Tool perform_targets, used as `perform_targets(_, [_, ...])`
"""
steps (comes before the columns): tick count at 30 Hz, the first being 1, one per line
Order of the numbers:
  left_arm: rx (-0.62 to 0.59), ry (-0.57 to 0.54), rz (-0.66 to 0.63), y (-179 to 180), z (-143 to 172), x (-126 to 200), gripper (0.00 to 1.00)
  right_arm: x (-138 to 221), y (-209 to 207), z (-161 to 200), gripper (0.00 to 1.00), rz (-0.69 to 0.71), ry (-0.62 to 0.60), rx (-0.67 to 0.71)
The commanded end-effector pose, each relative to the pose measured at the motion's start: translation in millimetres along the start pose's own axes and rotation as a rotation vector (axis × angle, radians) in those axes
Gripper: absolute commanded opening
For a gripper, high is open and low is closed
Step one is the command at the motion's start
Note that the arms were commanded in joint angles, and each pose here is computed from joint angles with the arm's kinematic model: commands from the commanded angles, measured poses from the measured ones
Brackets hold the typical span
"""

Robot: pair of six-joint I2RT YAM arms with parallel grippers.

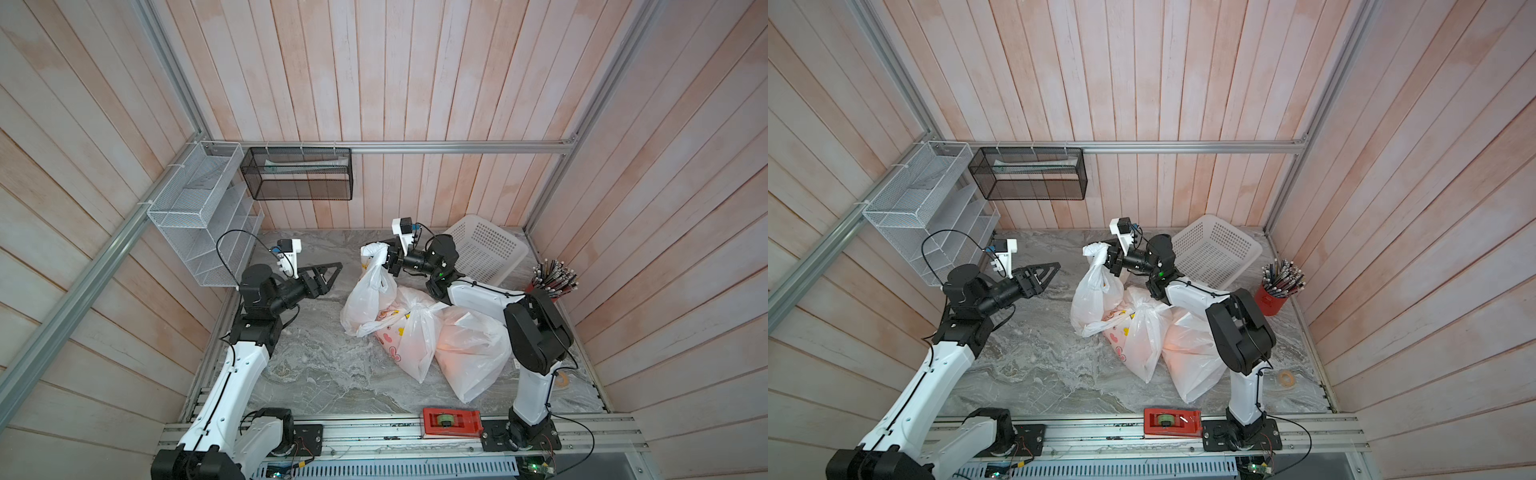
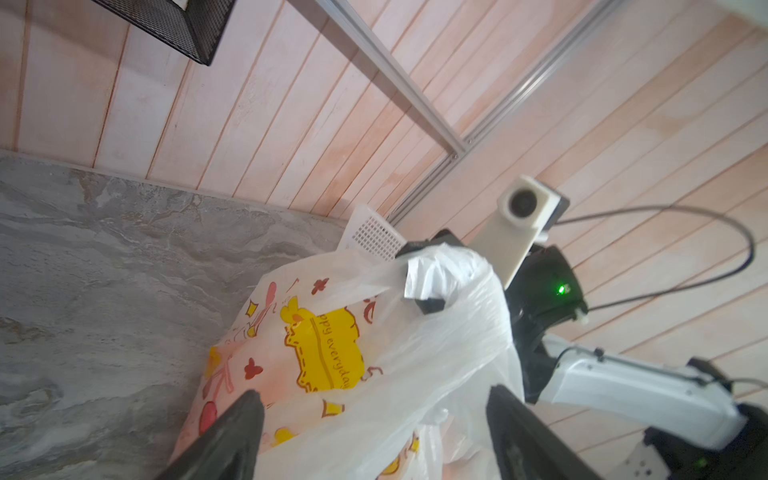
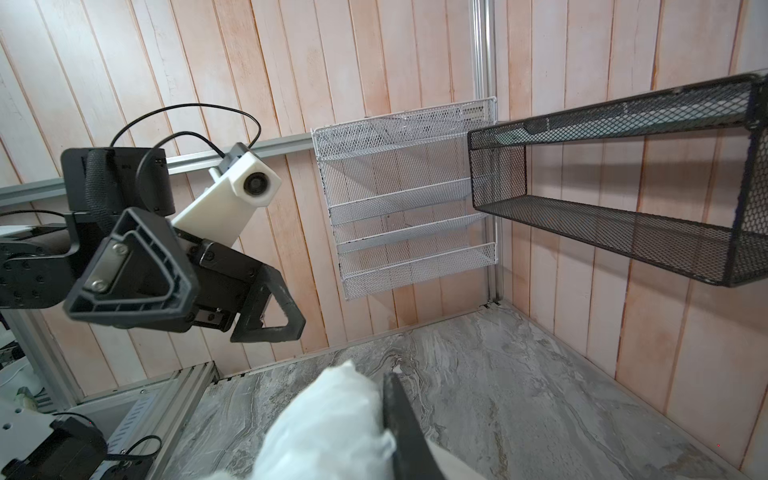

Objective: Place the oranges into plastic bags & tie knots
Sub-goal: Tie the plastic bag at the center of the board.

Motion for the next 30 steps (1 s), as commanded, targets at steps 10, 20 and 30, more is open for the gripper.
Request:
perform_targets(10, [0.396,0.132,0.264,-26,7,-32,0.69,-7,10,-12,0.18,-0.027,-0.014,0.067])
perform_targets(20, [0.459,0.102,0.28,-15,3,-48,0.62,-7,13,-12,0.18,-0.046,-0.023,0.061])
perform_targets(30, [0.476,0.13,0.286,-8,4,-67,0.58,-9,16,-13,0.18,-0.061,-0.024,0.06])
Point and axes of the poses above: each gripper's point midway between its finger pads, its own x axis back along the fingers, its own y axis along the line the jaws close on, z = x × y, the point moved 9 cm from there along x, back along the fingers, and after that the axes turned 9 degrees about x, right-handed, at the moved point
